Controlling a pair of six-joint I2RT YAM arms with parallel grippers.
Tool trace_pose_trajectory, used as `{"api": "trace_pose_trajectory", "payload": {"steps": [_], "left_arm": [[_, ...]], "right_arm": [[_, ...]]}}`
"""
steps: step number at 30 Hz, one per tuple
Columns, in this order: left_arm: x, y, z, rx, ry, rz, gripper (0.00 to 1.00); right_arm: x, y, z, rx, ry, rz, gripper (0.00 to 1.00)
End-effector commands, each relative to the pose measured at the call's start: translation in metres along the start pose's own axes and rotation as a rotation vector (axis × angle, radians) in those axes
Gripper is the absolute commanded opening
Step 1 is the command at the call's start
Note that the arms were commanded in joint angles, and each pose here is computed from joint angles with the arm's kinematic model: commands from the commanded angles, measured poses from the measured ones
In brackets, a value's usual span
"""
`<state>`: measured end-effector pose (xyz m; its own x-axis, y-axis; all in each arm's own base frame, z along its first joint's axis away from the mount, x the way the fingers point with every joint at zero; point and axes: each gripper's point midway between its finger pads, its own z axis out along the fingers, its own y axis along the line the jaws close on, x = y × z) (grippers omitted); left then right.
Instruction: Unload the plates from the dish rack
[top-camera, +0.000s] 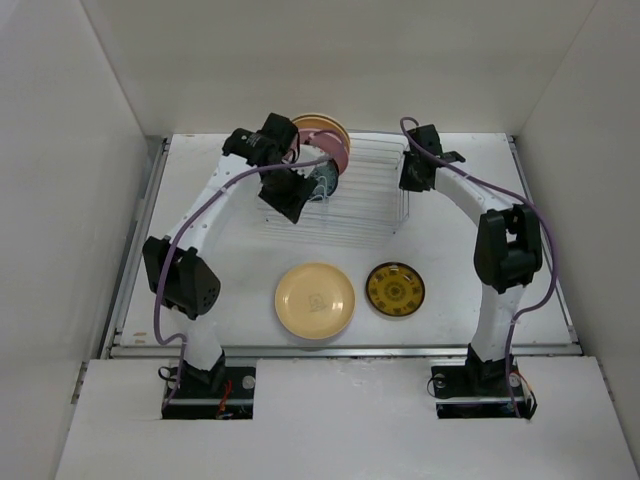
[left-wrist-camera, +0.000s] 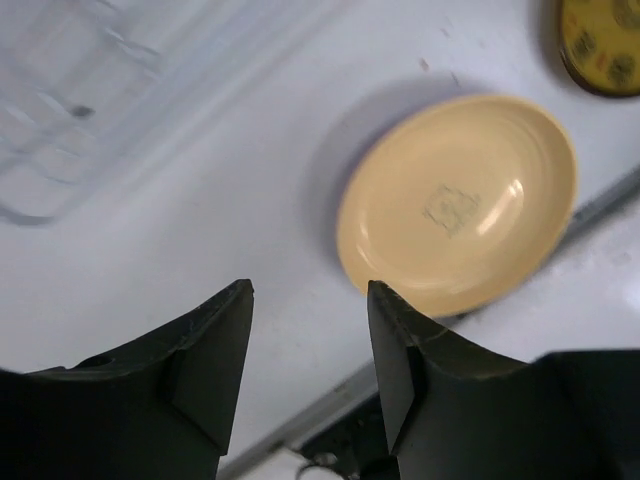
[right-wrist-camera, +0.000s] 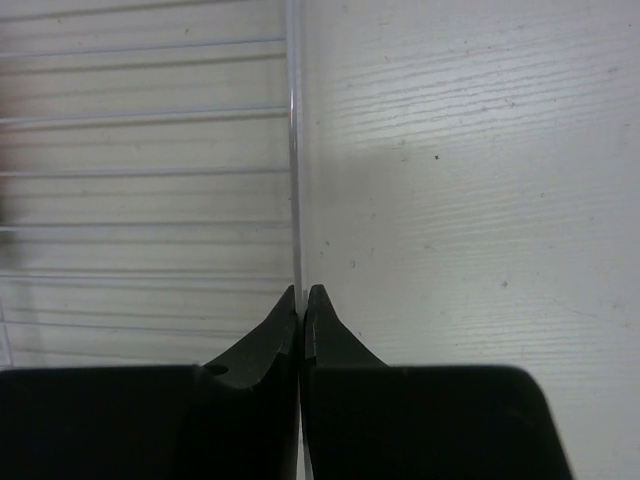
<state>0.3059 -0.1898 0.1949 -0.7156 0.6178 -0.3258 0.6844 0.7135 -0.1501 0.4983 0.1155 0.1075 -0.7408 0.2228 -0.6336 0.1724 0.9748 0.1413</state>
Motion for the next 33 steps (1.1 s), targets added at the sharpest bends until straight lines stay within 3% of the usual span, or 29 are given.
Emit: {"api": "trace_pose_trajectory", "payload": {"steps": [1, 6, 11, 21, 23, 24, 25, 26, 28, 33], "left_arm": [[-0.033, 0.035, -0.032, -0.194, -0.147, 0.090, 0.46], [-0.060, 0.083, -0.033, -0.281, -0.198, 0.046, 0.45], [-0.080, 0.093, -0.028, -0.259, -0.237, 0.044, 0.43], [-0.135, 0.126, 0.003, -0.331, -0.384, 0.109, 0.43], [-0.146, 0.127, 0.005, -0.332, -0.428, 0.120, 0.43], [-0.157, 0.130, 0.008, -0.339, -0.474, 0.131, 0.43], [-0.161, 0.133, 0.013, -0.344, -0.489, 0.133, 0.45], [-0.166, 0.137, 0.018, -0.349, -0.503, 0.136, 0.46], [-0.180, 0.142, 0.021, -0.363, -0.551, 0.136, 0.46], [-0.185, 0.156, 0.035, -0.402, -0.552, 0.081, 0.42]], "right_arm": [[0.003, -0.024, 0.015, 0.070, 0.009, -0.027, 0.00], [-0.016, -0.023, 0.009, 0.035, -0.053, -0.224, 0.00], [-0.024, -0.024, 0.005, 0.016, -0.061, -0.384, 0.00], [-0.026, -0.035, 0.022, 0.085, -0.046, -0.432, 0.00], [-0.029, -0.035, 0.019, 0.093, -0.051, -0.431, 0.11], [-0.029, -0.035, 0.019, 0.093, -0.051, -0.422, 0.25], [-0.033, -0.034, 0.015, 0.091, -0.062, -0.420, 0.46], [-0.032, -0.027, 0.010, 0.073, -0.063, -0.414, 0.52], [-0.045, -0.024, -0.007, 0.064, -0.105, -0.397, 0.57], [-0.067, -0.027, -0.043, 0.085, -0.183, -0.367, 0.57]]}}
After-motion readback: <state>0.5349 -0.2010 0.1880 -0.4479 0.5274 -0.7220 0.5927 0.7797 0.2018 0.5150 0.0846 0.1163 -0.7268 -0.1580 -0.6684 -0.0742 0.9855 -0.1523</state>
